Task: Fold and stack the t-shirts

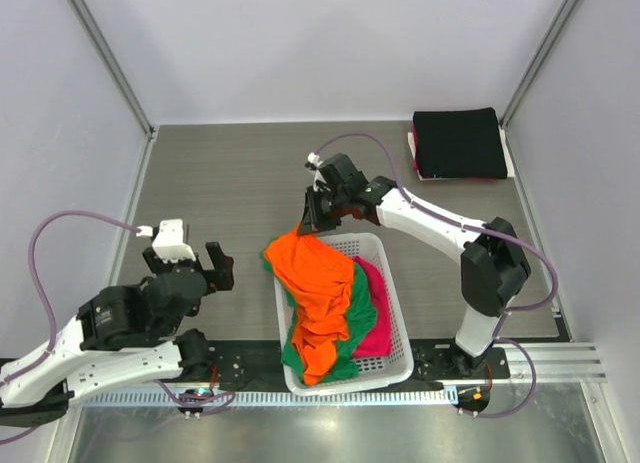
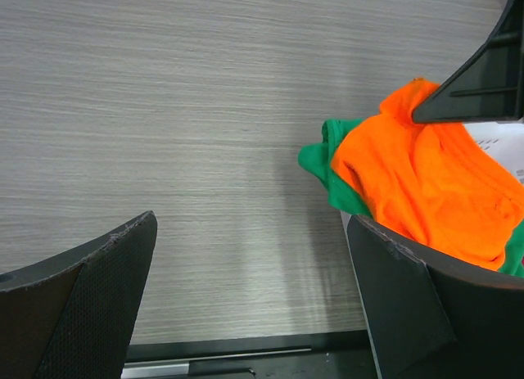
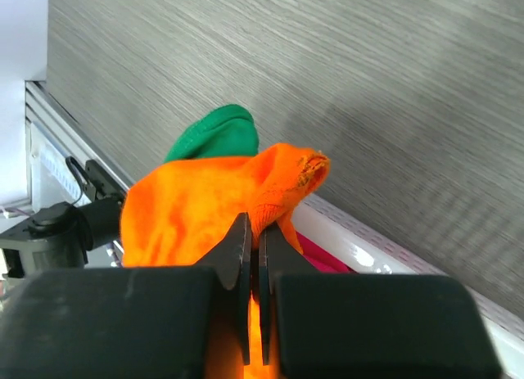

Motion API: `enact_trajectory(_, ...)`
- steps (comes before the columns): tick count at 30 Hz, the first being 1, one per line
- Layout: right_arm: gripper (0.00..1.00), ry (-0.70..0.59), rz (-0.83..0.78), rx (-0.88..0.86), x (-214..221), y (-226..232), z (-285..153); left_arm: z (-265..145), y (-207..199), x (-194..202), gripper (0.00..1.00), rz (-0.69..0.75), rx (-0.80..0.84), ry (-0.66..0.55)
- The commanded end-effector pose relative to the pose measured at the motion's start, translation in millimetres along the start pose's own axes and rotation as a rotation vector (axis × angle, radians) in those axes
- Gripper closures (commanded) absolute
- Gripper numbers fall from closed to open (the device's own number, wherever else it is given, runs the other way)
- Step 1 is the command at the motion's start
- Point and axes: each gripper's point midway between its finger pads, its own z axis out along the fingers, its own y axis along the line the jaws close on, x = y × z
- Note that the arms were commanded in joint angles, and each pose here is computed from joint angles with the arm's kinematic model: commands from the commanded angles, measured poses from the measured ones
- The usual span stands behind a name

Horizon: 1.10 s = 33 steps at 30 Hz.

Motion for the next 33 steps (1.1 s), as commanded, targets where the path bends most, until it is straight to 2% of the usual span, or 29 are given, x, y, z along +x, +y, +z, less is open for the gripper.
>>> enact_trajectory(1, 0.99, -0.099, -0.049, -0.055, -35, 34, -33, 2, 4, -8, 0.0, -0.04, -0.028, -0.047)
enact_trajectory(3, 0.99, -0.186, -0.099, -0.059, -69, 58, -62, 2, 5, -8, 0.0, -0.038, -0.03, -0.049)
enact_trajectory(6, 0.99, -0.368, -0.198, -0.038, -128, 100, -140, 3, 5, -7, 0.0, -0.031, -0.035, -0.047)
enact_trajectory(7, 0.99, -0.481, -0.239, -0.066, -152, 130, -194, 3, 4, -7, 0.0, -0.029, -0.035, -0.045)
enact_trajectory(9, 0.99, -0.65, -0.298, -0.069, -176, 155, -262, 3, 4, -7, 0.0, -0.027, -0.038, -0.045)
enact_trajectory(10, 0.99, -0.837, -0.32, -0.095, -187, 176, -337, 3, 4, -6, 0.0, -0.027, -0.037, -0.043)
enact_trajectory(12, 0.99, -1.04, -0.351, -0.083, -185, 183, -416, 4, 3, -5, 0.0, -0.022, -0.039, -0.041)
enact_trajectory(13, 0.99, -1.12, -0.34, -0.046, -192, 178, -429, 4, 3, -6, 0.0, -0.023, -0.04, -0.043)
enact_trajectory(14, 0.99, -1.271, -0.343, -0.082, -160, 179, -505, 5, 3, -5, 0.0, -0.021, -0.04, -0.04)
enact_trajectory(15, 0.99, -1.332, -0.355, -0.057, -151, 172, -523, 5, 1, -5, 0.0, -0.019, -0.039, -0.039)
enact_trajectory(16, 0.99, -1.35, -0.341, -0.006, -152, 157, -514, 6, 0, -3, 0.0, -0.014, -0.038, -0.034)
enact_trajectory(17, 0.99, -1.44, -0.287, 0.038, -130, 140, -555, 7, -5, -2, 0.0, -0.012, -0.025, -0.027)
enact_trajectory(21, 0.99, -1.401, -0.235, 0.17, -100, 97, -549, 21, -37, 9, 0.0, 0.022, 0.01, 0.023)
enact_trajectory(22, 0.99, -1.337, -0.235, 0.203, -95, 86, -528, 24, -43, 9, 0.0, 0.026, 0.01, 0.025)
enact_trajectory(26, 0.99, -1.252, -0.127, 0.419, -76, 35, -513, 48, -75, 14, 0.0, 0.048, -0.016, 0.06)
enact_trajectory(28, 0.99, -1.22, -0.075, 0.523, -62, 9, -507, 65, -92, 35, 0.0, 0.088, -0.01, 0.17)
enact_trajectory(29, 0.99, -1.209, -0.069, 0.533, -59, 4, -503, 78, -94, 35, 0.0, 0.048, -0.02, 0.191)
enact_trajectory(30, 0.99, -1.196, -0.062, 0.552, -54, -2, -499, 84, -105, 51, 0.0, 0.044, 0.026, 0.277)
enact_trajectory(31, 0.99, -1.179, -0.055, 0.557, -48, -8, -492, 98, -106, 65, 0.0, 0.054, -0.002, 0.331)
enact_trajectory(33, 0.99, -1.148, -0.041, 0.52, -42, -10, -476, 117, -107, 74, 0.0, 0.025, -0.021, 0.383)
